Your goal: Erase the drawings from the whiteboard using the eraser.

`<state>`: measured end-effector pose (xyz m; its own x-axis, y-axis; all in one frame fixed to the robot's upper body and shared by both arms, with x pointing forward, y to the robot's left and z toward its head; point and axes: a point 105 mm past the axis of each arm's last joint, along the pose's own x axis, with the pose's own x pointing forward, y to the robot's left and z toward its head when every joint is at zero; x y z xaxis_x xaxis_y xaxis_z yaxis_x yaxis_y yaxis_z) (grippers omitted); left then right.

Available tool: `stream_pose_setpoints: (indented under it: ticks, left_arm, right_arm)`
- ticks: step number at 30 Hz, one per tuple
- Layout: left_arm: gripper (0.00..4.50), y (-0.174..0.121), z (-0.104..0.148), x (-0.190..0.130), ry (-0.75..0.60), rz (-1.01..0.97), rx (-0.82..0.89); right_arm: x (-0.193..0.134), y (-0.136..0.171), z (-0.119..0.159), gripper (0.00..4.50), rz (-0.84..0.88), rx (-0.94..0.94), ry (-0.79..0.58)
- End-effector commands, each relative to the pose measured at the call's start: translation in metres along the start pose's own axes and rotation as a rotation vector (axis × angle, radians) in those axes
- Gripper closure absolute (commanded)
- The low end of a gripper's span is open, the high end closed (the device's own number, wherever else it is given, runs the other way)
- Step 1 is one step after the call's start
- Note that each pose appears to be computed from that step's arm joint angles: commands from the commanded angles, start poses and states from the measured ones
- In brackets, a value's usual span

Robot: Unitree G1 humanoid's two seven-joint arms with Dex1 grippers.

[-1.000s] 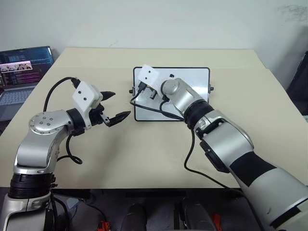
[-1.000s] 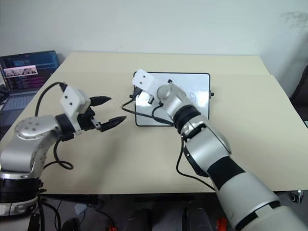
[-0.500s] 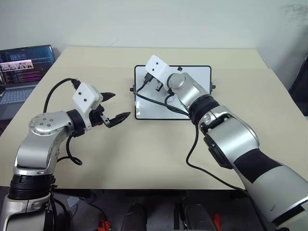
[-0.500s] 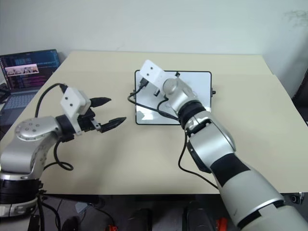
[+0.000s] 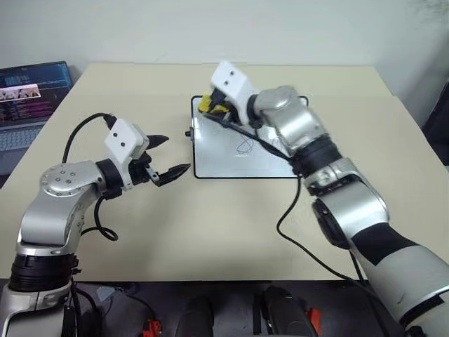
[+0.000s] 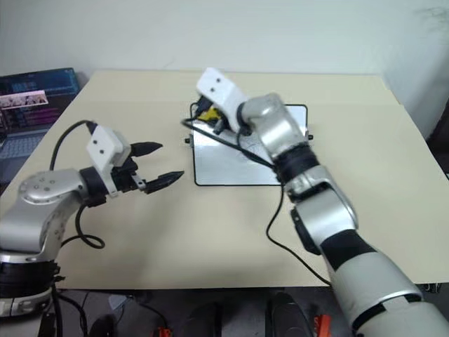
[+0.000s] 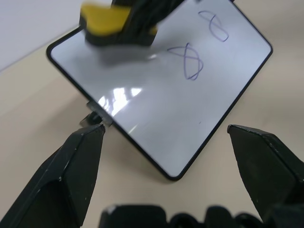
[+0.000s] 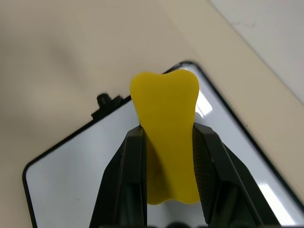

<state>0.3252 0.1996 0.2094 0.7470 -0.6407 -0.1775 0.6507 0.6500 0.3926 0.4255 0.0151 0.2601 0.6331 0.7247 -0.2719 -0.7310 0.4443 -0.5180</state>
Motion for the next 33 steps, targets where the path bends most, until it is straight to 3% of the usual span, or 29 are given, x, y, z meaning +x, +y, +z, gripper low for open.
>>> stream_pose_setpoints:
  ticks: [1, 9, 15, 24, 33]
  left_arm:
    - [0.00, 0.004, 0.019, -0.006, -0.039, 0.010, 0.059]
    - [0.00, 0.005, 0.020, 0.001, -0.034, -0.018, 0.074]
    - [0.00, 0.004, 0.021, 0.007, -0.040, -0.043, 0.084]
    - [0.00, 0.003, 0.023, 0.011, -0.027, -0.077, 0.111]
    - [0.00, 0.003, 0.019, 0.011, -0.016, -0.081, 0.111]
  right_arm:
    - [-0.038, -0.009, -0.015, 3.53, -0.011, -0.058, -0.011]
    - [-0.112, -0.032, -0.073, 3.53, -0.089, -0.052, 0.117]
    - [-0.149, -0.046, -0.092, 3.53, -0.159, -0.038, 0.184]
    - [-0.171, -0.049, -0.110, 3.53, -0.165, -0.049, 0.235]
    - [-0.167, -0.048, -0.111, 3.53, -0.172, -0.029, 0.224]
